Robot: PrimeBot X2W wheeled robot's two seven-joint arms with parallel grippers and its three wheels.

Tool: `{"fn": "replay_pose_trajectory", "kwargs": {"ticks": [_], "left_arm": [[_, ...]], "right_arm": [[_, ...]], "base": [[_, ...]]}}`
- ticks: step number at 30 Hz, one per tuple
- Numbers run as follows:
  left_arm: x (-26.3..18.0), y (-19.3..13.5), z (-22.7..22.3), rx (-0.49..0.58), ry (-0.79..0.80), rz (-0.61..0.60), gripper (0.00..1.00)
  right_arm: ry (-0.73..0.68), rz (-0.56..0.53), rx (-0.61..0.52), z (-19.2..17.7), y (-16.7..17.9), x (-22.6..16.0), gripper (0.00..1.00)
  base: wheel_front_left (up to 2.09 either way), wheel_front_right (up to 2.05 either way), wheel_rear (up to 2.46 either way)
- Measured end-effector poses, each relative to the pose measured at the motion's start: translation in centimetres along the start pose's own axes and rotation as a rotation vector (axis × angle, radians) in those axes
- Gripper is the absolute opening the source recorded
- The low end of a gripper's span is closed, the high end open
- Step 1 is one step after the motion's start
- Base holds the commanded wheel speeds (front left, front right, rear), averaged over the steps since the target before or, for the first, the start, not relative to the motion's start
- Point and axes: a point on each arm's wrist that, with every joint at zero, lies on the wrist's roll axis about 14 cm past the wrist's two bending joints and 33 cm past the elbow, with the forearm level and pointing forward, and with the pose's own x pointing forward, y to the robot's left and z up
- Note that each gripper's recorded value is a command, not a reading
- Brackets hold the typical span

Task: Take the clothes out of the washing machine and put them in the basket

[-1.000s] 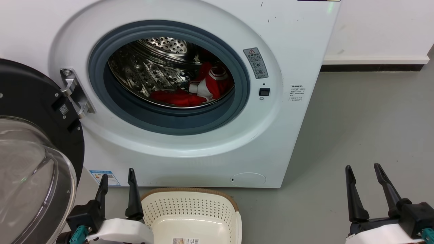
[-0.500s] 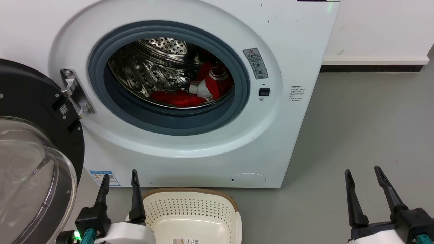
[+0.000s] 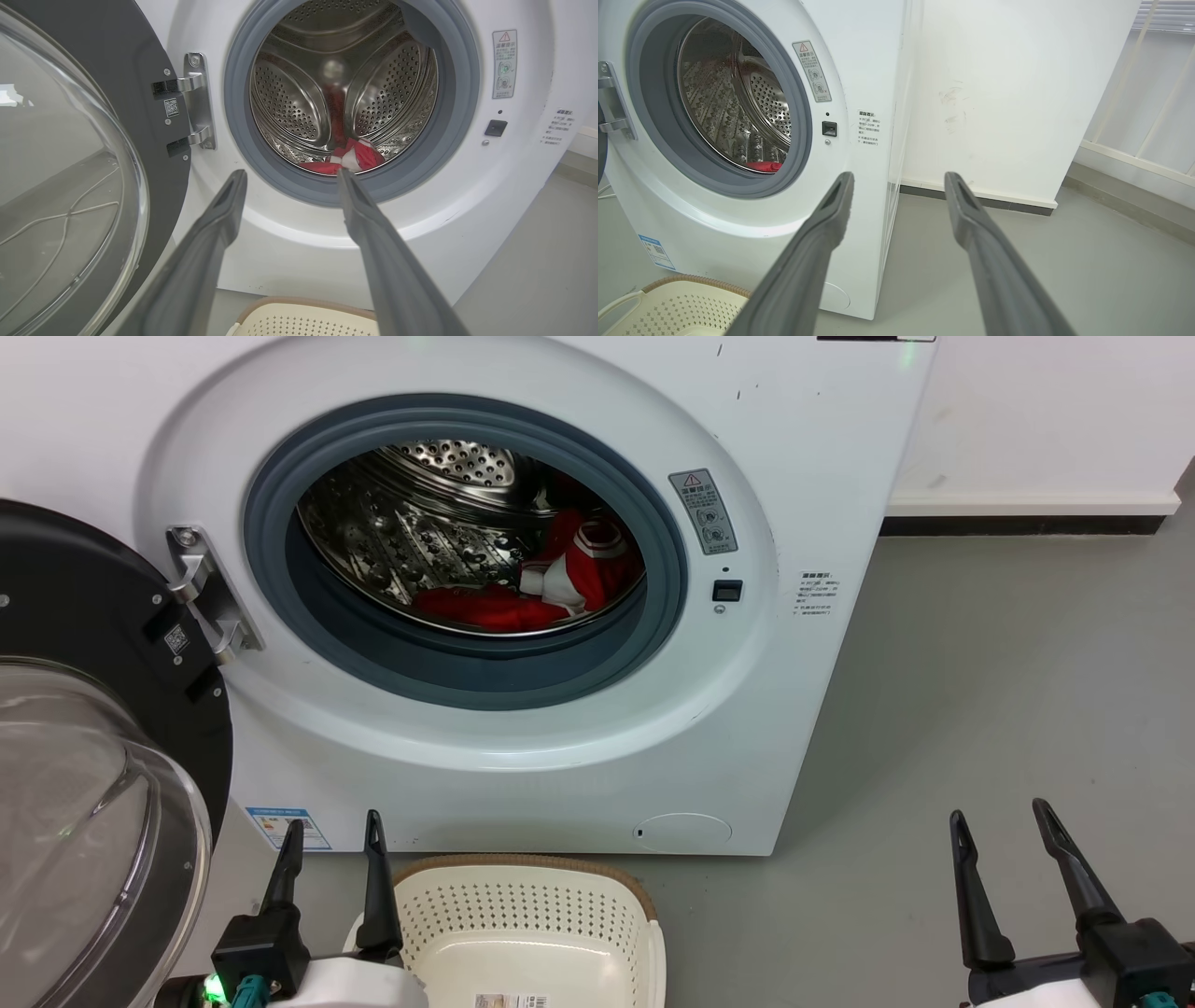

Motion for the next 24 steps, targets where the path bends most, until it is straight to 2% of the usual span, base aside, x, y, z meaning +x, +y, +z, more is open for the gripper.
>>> {"fn": "replay_pose_trajectory", "kwargs": {"ticks": [24], "left_arm": [[0.1,0.0,-1.6,-0.034,0.05,-0.008,1.0]], "right_arm": [[0.023,-0.004,0.034,-0.8,0.1,-0.1,1.0]], "base": [[0.0,0.0,0.0]]}}
